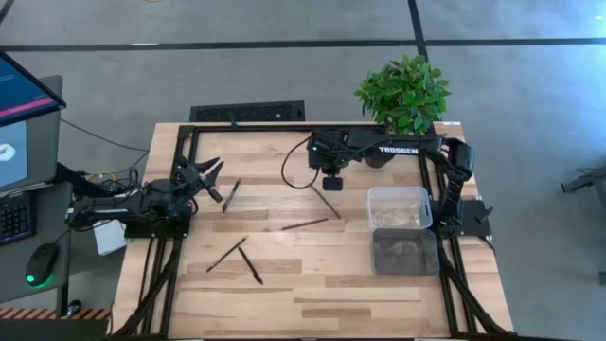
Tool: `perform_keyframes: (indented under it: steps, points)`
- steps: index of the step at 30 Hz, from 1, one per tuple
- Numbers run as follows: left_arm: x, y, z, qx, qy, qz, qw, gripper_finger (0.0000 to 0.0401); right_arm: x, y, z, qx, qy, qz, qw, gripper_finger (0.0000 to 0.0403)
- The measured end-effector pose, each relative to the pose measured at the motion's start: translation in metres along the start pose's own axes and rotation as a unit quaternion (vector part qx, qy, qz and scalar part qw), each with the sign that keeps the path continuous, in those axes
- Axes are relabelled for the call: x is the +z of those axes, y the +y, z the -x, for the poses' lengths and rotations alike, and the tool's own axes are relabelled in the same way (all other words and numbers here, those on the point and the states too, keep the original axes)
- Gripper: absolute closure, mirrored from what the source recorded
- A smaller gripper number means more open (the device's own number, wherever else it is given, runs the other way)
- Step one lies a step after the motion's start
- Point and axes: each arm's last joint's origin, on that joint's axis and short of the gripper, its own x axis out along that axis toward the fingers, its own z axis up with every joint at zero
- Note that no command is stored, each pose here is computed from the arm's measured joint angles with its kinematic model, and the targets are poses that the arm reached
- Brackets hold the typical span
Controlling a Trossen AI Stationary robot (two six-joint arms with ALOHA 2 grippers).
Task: Sort pens & pencils
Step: Put the right black pen into the white transparent bin
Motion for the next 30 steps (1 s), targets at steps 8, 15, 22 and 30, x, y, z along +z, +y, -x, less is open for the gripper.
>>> perform_keyframes:
  steps: [8, 15, 22, 30]
  points:
    - [0.000, 0.000, 0.000, 0.000, 0.000, 0.002, 1.000, 0.0328, -0.013, 0.004, 0.019, 0.053, 0.055, -0.041, 0.996, 0.0330]
    - [0.000, 0.000, 0.000, 0.000, 0.000, 0.002, 1.000, 0.0328, -0.029, 0.014, 0.057, 0.061, 0.029, -0.082, 0.994, 0.0330]
    - [0.000, 0.000, 0.000, 0.000, 0.000, 0.002, 1.000, 0.0328, -0.058, 0.039, 0.097, 0.058, -0.001, -0.120, 0.991, 0.0330]
    - [0.000, 0.000, 0.000, 0.000, 0.000, 0.002, 1.000, 0.0328, -0.114, 0.073, 0.097, 0.067, 0.029, -0.215, 0.974, 0.0330]
